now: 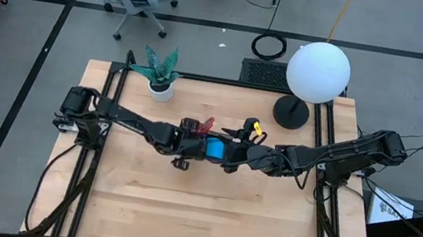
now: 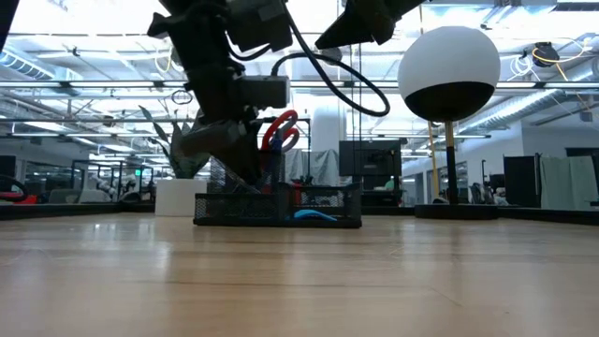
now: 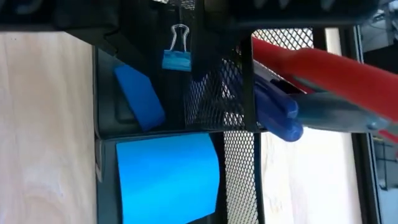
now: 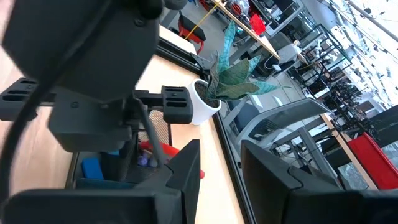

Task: Pick and place office supplies into organizer
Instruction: Put the blue binder clip into the black desk organizer, then return to Home Position

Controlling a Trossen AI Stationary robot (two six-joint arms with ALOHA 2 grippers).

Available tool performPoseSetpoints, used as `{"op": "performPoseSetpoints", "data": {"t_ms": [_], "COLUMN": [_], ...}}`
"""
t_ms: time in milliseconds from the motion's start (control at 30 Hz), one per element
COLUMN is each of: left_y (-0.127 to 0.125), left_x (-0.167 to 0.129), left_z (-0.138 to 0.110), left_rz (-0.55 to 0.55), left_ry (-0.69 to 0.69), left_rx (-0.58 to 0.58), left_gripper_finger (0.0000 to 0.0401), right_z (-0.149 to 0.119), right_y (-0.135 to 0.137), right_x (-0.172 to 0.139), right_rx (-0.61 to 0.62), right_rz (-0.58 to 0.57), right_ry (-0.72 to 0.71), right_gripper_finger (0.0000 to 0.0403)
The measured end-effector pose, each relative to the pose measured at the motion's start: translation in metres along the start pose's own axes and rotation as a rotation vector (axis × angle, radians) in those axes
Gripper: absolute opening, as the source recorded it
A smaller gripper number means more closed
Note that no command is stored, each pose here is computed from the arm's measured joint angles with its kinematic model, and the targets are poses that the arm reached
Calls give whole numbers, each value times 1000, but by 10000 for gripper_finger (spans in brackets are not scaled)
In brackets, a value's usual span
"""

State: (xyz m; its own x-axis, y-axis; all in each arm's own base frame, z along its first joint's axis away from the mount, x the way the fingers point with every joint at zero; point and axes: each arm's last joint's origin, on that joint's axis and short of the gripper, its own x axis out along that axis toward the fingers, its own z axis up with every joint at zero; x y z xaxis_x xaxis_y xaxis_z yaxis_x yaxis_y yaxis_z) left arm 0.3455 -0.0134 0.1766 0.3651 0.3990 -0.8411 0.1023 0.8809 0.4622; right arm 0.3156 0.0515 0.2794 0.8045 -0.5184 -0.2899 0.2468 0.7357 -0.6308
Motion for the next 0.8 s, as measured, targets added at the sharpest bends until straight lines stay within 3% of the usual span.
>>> {"op": "performPoseSetpoints", "data": {"t_ms": [467, 633, 800], "left_y": [-2, -6, -19], "left_x": [0, -2, -8], "left_z": [0, 1, 4], "left_rz": [-79, -84, -98], "left_ry": [-11, -15, -34], "left_rx": [-60, -112, -78], "left_gripper_finger": [177, 188, 189], "right_z": [0, 0, 1], "right_y": [0, 0, 1], "right_x": [0, 0, -1], "right_rx": [-1, -11, -24], "right_rz": [0, 0, 4], "right_ry": [0, 0, -3], "right_gripper_finger": [105, 105, 105]}}
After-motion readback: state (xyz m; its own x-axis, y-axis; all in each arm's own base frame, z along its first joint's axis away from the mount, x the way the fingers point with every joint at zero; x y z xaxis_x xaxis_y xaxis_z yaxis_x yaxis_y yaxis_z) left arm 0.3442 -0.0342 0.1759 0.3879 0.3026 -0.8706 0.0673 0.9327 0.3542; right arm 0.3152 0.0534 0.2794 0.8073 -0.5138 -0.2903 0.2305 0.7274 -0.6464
